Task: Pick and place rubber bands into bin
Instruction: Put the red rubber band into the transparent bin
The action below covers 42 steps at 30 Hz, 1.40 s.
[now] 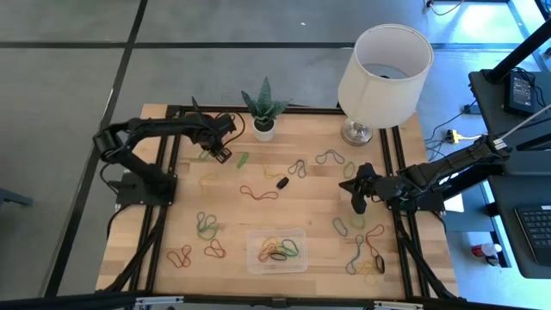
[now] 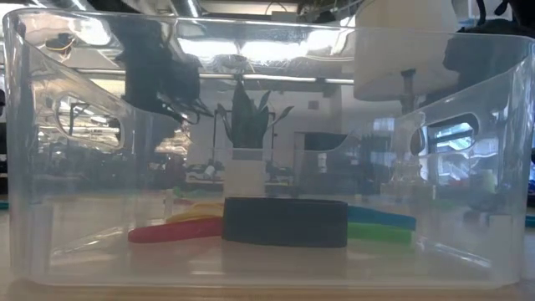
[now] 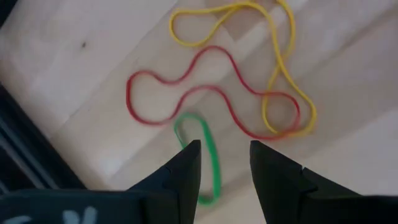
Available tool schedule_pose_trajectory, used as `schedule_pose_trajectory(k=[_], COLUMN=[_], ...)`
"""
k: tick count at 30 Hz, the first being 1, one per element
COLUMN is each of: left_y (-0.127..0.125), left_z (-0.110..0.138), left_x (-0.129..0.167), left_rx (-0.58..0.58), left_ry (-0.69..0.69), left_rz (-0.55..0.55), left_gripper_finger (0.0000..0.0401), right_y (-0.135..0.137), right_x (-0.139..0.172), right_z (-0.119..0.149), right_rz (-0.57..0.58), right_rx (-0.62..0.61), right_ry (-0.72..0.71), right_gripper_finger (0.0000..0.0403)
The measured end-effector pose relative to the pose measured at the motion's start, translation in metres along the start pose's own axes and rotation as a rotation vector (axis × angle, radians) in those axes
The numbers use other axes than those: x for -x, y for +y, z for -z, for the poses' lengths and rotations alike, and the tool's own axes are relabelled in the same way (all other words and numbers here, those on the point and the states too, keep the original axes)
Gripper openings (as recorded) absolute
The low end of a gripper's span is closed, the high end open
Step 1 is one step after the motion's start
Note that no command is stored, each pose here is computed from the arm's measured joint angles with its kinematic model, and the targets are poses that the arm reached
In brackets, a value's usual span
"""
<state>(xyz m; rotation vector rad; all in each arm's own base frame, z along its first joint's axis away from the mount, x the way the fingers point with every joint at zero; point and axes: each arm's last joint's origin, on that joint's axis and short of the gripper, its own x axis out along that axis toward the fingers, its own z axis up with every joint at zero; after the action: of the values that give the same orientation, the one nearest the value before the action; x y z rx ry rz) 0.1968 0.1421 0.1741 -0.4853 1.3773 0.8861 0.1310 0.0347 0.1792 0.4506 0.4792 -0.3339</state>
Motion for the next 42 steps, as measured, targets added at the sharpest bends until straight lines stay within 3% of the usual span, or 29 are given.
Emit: schedule_pose_trajectory(k=[6, 22, 33, 38, 42], left_y=[0.011, 0.054, 0.066, 0.065, 0.064], left_z=[-0.015, -0.027, -0.029, -0.029, -0.027], left_x=[-0.018, -0.042, -0.062, -0.061, -0.061], left_rx=[0.068, 0.285, 0.308, 0.295, 0.276], left_ry=[-0.029, -0.007, 0.052, 0.053, 0.073], left_rz=[-0.002, -0.016, -0.037, -0.032, -0.029], left_gripper_finger=[0.013, 0.0129, 0.0128, 0.0094, 0.0031], right_y=[0.0, 0.003, 0.004, 0.005, 0.005], right_x=[0.0, 0.0, 0.0, 0.0, 0.0], right_z=[0.0, -0.003, -0.005, -0.006, -0.006], right_rz=[0.0, -0.027, -0.039, -0.048, -0.048], right_rx=[-0.026, -0.048, -0.058, -0.066, -0.065], right_ry=[0.0, -0.029, -0.042, -0.053, -0.053], right_gripper_finger=[0.0011, 0.0011, 0.0011, 0.0011, 0.0011])
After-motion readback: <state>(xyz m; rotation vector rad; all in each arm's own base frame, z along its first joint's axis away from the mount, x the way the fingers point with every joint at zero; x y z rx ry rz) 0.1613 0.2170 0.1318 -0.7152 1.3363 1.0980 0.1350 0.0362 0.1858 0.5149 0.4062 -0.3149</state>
